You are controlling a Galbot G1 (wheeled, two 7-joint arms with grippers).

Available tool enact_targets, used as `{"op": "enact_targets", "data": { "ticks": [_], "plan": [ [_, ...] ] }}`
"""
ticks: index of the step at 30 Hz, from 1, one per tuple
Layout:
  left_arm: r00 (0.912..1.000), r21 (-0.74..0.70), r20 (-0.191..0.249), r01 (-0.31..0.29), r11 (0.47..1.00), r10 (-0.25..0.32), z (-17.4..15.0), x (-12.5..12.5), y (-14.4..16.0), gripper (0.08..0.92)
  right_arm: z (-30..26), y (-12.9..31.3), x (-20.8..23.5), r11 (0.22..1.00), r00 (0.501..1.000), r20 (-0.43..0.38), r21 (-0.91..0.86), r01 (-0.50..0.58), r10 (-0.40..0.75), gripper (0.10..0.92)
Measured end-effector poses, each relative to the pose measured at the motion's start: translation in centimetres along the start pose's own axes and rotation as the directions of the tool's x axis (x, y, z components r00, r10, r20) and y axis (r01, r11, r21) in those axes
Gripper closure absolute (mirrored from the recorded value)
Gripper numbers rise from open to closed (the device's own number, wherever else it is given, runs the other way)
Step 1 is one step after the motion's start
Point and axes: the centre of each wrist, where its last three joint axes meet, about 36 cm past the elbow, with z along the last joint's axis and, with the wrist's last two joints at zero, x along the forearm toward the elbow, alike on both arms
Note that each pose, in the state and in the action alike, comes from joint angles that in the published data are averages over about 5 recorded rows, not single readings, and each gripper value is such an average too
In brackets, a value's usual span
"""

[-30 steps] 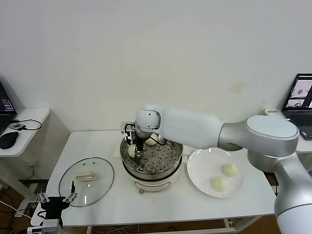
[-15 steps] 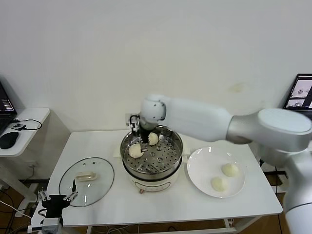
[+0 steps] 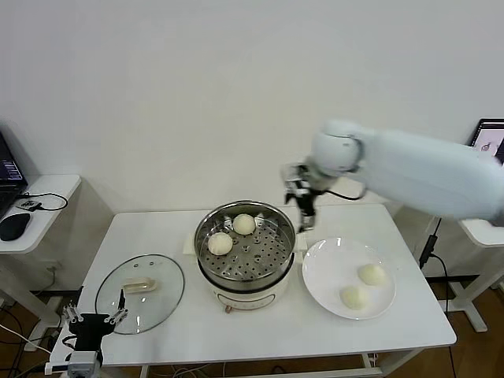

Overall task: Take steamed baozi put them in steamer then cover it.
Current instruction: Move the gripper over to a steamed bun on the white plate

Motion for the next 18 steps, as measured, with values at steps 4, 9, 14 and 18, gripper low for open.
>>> {"op": "enact_targets", "data": {
  "ticks": [4,9,14,18],
  "plan": [
    [1.0,-0.005,-0.004,-0.003,1.0,0.003,0.1,0.1,-0.1,0.177,4.4,3.4,-1.1,1.0,1.0,-0.015,-0.027,0.013,-0.014,0.199],
    [0.9999,-0.013,-0.015,-0.003,1.0,0.003,0.4,0.3,-0.1,0.177,8.2,7.4,-3.5,0.998,0.999,-0.025,-0.06,0.034,-0.036,0.2],
    [0.9996,-0.017,-0.027,-0.003,1.0,0.002,0.7,0.5,-0.3,0.177,10.5,10.7,-6.5,0.994,0.997,-0.031,-0.084,0.067,-0.07,0.2],
    [0.9994,-0.02,-0.034,0.002,1.0,-0.002,0.8,0.6,-0.2,0.177,11.5,12.6,-8.6,0.991,0.995,-0.036,-0.098,0.092,-0.096,0.2]
  ]
}}
